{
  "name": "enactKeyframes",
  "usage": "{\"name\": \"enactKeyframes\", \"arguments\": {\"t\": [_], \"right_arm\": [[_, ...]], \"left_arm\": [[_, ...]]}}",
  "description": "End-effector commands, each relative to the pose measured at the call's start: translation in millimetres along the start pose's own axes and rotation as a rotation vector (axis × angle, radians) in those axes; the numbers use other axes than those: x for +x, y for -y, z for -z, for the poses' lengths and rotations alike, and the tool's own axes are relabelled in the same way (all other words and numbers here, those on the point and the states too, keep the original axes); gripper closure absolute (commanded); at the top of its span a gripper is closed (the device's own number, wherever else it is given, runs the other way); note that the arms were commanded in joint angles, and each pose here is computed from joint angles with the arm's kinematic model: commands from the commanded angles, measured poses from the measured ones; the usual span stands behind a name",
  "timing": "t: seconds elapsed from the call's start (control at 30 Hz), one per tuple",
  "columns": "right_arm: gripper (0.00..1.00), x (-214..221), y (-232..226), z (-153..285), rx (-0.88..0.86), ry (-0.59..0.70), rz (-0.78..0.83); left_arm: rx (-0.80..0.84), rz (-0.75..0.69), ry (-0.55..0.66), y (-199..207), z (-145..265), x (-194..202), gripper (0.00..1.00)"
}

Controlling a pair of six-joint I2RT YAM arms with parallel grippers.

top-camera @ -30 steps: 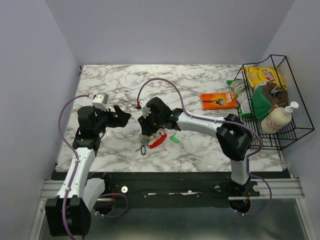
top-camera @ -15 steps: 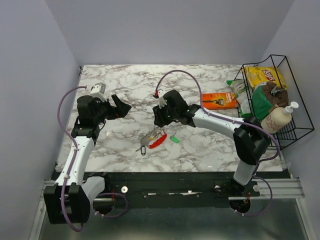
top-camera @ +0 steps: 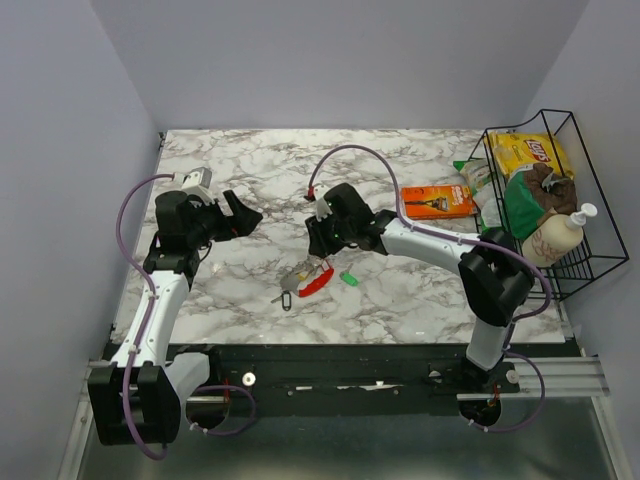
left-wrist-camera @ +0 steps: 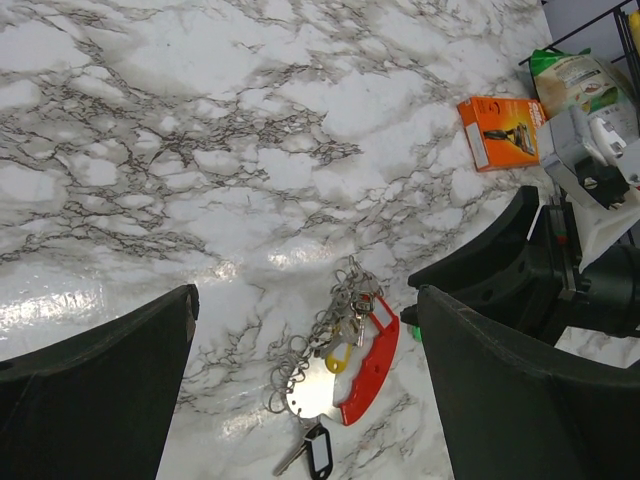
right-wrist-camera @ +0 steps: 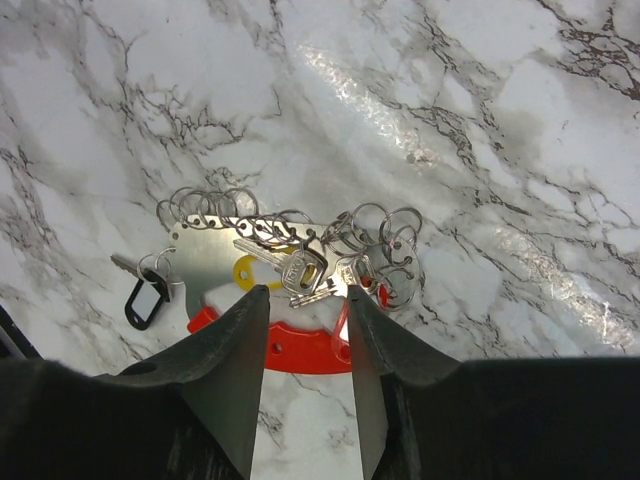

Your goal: Put the keys on the keyring

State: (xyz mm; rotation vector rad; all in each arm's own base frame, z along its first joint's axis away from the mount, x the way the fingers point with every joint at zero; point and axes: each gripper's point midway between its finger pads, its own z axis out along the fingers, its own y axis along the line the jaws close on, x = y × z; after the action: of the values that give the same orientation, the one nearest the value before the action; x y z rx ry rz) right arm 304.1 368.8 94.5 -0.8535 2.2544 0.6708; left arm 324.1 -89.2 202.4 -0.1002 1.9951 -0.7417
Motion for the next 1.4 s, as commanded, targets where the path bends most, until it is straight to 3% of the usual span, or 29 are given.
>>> {"name": "enactKeyframes", "arguments": {"t": [0.0,0.47,0.63,0.93,1.17,1.37], "right_arm": [[0.56,-7,-11,-5,-0.059,0.004,0.024],[0.57,-9,-52,-17,-0.176,-0.022,0.119],[0.57,0,-75,-23,-0.227,-0.048,0.162],[0.57,15,-94,-31,-0.260,-0.082,0.206],[0.57,18,-87,-46,-0.201,-0.099,0.210],[0.64,25,-87,-55,-0.211,-0.122,0.217]], "left_arm": [[0.020,-0.005,-0.015,3,0,0,0.01],[-0.064,0.082,-0.030,-13,-1,11,0.01],[-0.155,0.168,-0.099,-35,-3,36,0.01],[-0.148,0.341,-0.213,-44,-5,89,0.04],[-0.138,0.345,-0.198,-42,0,95,0.04],[-0.137,0.326,-0.201,-41,1,93,0.04]]}}
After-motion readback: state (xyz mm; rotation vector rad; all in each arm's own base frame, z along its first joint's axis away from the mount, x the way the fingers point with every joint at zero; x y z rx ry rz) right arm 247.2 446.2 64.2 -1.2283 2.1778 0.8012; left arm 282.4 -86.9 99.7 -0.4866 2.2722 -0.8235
